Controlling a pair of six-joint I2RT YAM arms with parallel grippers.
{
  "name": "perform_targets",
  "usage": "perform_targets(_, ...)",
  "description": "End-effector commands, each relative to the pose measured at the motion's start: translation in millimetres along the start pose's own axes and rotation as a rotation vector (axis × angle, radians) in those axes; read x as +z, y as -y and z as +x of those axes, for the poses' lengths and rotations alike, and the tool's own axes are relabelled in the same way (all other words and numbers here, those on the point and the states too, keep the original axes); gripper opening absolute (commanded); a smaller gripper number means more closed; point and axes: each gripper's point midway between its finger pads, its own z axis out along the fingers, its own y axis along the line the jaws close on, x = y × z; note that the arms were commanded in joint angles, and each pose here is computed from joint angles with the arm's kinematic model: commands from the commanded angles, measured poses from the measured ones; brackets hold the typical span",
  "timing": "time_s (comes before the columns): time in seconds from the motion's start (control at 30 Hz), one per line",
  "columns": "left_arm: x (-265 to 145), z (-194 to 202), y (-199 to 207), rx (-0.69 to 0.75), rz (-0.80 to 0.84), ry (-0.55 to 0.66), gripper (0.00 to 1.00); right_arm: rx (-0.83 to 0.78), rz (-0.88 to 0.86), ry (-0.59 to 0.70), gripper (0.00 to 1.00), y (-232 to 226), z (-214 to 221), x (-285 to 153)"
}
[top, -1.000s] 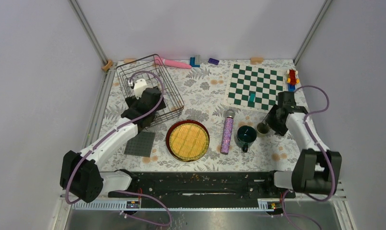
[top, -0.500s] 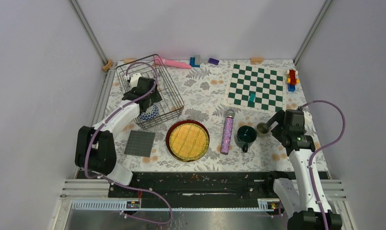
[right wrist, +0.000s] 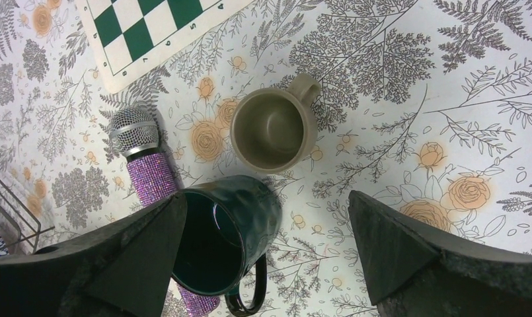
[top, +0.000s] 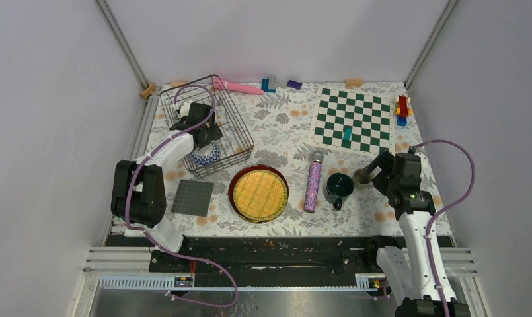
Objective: Unload the mixed dishes from the dish rack
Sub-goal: Pick up the bowl from the dish rack.
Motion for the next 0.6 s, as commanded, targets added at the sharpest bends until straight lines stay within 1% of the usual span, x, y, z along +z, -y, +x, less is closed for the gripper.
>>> perform_targets(0.0, -2.8, 0.6, 13.8, -0.035, 0.060, -0.026, 0.99, 0.012, -0.040, 0.027, 1.00, -7.0, -5.7, -1.7)
perform_targets(0.13, 1.7, 8.0, 17.0, -0.031, 0.078, -0.048, 0.95, 0.014, -0.044, 0.036, 1.00, -7.3, -6.5, -3.3)
perform_targets(0.3, 0.1, 20.1, 30.9, -0.015, 0.137, -0.085, 0.83, 0.019, -0.050, 0.041, 1.00, -7.9, -6.9, -2.6)
perform_targets(0.47, -8.7, 31.0, 36.1, 0.066, 0.098, -0.061, 0.80, 0.020, -0.057, 0.035, 1.00, -9.5, -6.2, -2.9)
perform_targets(0.57, -12.6, 34.5, 31.1, 0.105, 0.044, -0.045, 0.78, 0.020, -0.060, 0.037, 1.00, -9.7, -6.1, -3.5)
